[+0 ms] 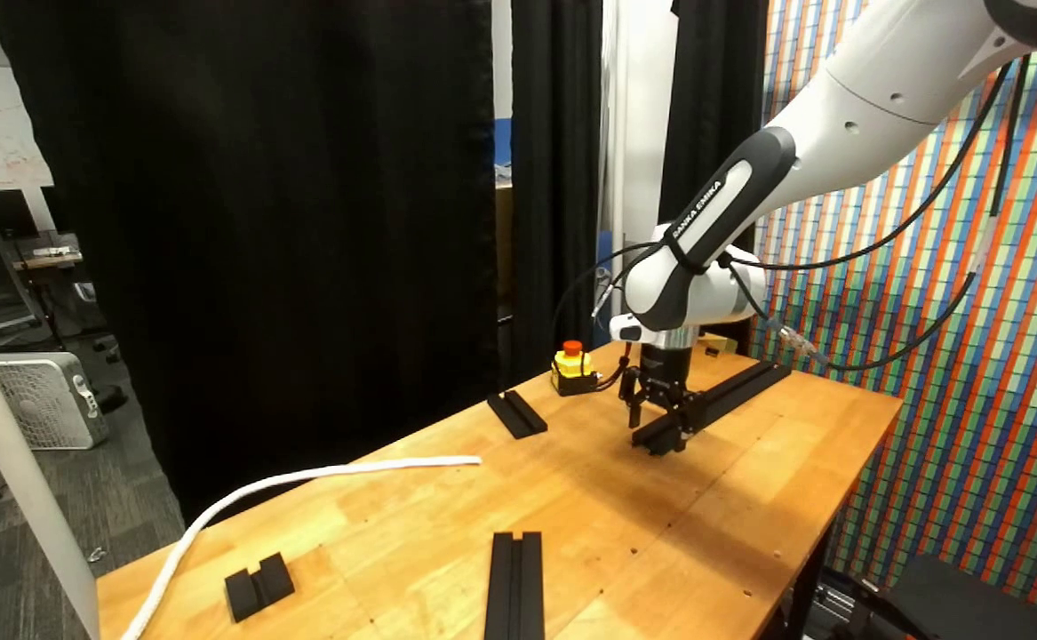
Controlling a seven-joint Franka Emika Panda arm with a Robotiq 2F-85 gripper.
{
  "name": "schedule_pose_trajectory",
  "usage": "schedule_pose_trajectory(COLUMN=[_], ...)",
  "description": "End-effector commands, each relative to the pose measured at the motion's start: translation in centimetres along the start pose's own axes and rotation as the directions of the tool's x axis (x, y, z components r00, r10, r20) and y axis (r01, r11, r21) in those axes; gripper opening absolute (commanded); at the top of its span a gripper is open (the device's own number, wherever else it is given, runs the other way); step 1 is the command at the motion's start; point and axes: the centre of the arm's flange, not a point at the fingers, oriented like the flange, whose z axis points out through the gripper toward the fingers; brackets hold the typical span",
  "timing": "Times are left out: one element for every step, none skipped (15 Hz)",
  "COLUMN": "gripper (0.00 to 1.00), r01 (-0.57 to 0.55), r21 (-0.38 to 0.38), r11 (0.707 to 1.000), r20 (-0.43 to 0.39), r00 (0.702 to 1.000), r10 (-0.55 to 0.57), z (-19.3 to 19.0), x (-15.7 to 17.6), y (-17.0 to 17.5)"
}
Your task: Connect the four black pieces together
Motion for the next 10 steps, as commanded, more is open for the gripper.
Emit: schedule_pose_trajectory(gripper=[1.0, 1.0, 1.0, 1.0, 1.0, 1.0, 1.0, 1.0, 1.0, 1.0], r01=[0.032, 0.054, 0.083, 0.109, 0.14, 0.17, 0.208, 0.241, 0.271, 0.308], r21=[-0.028, -0.031, -0.041, -0.051, -0.061, -0.066, -0.071, -0.074, -0.074, -0.07], r11=[0.999, 0.998, 0.996, 0.993, 0.988, 0.983, 0.976, 0.968, 0.96, 0.949], r20=[0.012, 0.017, 0.028, 0.037, 0.049, 0.057, 0.064, 0.069, 0.072, 0.077], r00=[0.999, 0.998, 0.996, 0.994, 0.989, 0.984, 0.977, 0.969, 0.961, 0.95], r10=[-0.031, -0.054, -0.082, -0.107, -0.138, -0.167, -0.204, -0.237, -0.265, -0.302], z=[-0.6, -0.5, -0.3, -0.2, -0.5, -0.6, -0.6, -0.8, -0.8, -0.7], x=[6.9, 8.9, 10.9, 12.6, 14.4, 15.9, 17.4, 18.8, 20.0, 21.3], y=[-2.0, -2.3, -2.7, -3.0, -3.5, -3.9, -4.5, -5.1, -5.5, -5.9])
